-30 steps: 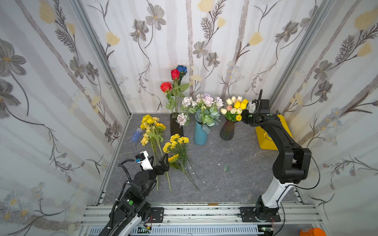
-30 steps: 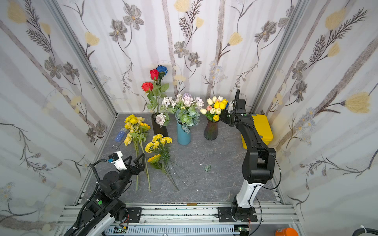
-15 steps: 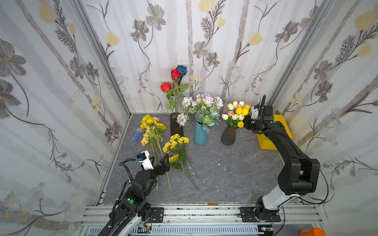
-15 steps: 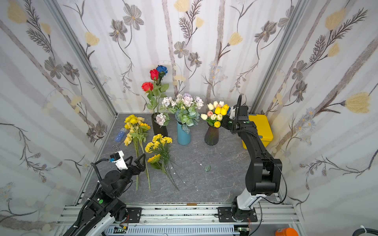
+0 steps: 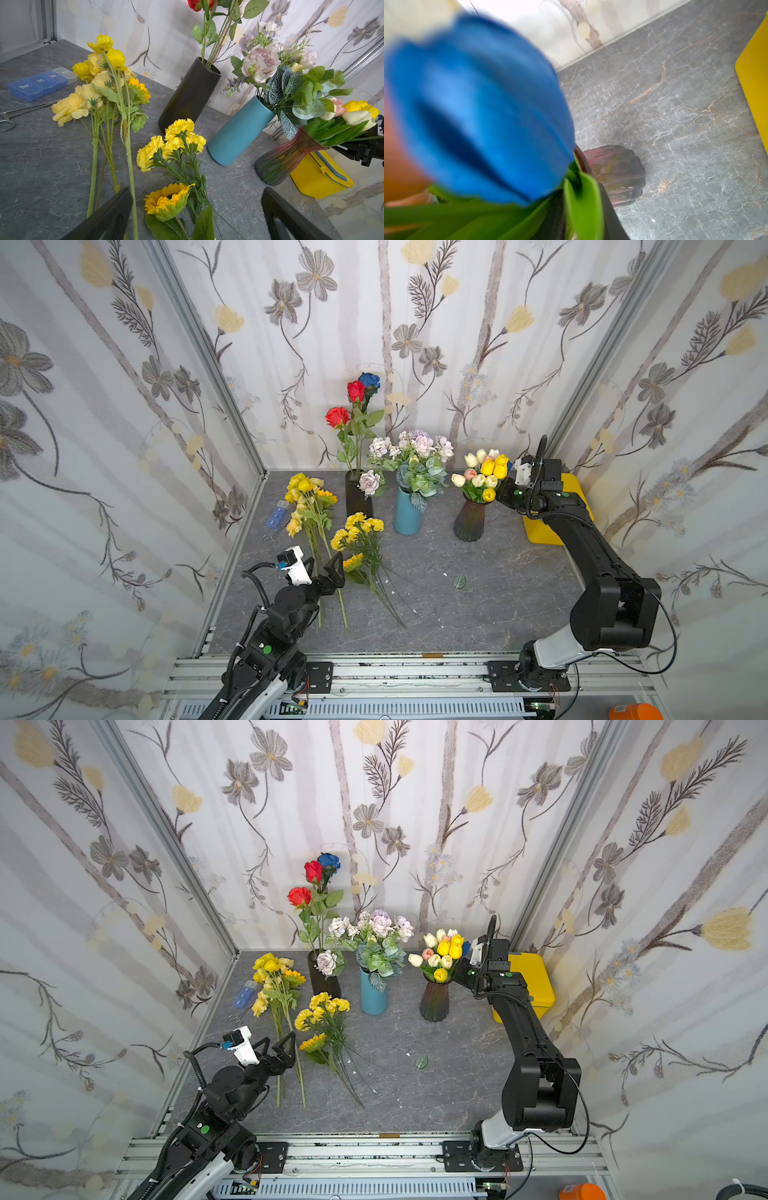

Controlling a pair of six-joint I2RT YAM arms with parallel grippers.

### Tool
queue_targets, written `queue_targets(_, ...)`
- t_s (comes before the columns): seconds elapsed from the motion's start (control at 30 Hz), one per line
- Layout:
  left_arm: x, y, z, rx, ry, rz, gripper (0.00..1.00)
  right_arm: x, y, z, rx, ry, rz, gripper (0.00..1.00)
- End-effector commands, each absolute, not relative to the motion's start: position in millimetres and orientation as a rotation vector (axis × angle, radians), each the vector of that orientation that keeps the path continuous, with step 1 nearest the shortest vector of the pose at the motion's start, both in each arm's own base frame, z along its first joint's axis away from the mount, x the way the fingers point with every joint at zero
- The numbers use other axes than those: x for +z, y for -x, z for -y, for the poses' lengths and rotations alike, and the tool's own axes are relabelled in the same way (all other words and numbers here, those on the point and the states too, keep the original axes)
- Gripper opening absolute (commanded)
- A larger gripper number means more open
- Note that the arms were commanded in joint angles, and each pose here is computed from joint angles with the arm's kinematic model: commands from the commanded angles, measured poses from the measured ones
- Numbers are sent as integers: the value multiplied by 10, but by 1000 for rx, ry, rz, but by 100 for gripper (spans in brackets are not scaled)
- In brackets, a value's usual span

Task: Pick out yellow flowers from the vase
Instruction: Move the vase to the center of the board, then pick up the flower from the vase.

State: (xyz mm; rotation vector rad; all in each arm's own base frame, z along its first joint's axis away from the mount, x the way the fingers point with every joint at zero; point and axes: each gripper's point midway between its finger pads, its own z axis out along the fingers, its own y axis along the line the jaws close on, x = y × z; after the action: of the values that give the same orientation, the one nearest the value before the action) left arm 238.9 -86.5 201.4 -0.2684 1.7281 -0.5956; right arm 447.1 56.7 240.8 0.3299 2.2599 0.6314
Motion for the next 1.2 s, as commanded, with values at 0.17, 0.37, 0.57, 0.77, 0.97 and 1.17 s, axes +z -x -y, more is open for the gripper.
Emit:
queue_targets(0.17,2126,-2394,865,-614,274,-1693,100,2587,-4501,-572,635,-298,-2186,33)
queue_targets(0.37,2160,-2396,868,-617,274,-1687,100,2661,-4370,-472,581,-314,-2156,39)
queue_targets(0.57,2226,-2420,927,-642,261,-1689,100,2797,-4100,-273,475,-345,-2061,51)
queue_targets(0.77,2351,-2495,1096,-698,213,-1693,100,2955,-3708,-203,408,-266,-1846,63)
queue_targets(0.97,2467,-2594,1301,-746,146,-1705,100,2935,-3306,-454,452,-84,-1631,60)
queue_targets(1.17,2533,-2659,1436,-784,112,-1704,100,2895,-2921,-1037,452,215,-1426,55)
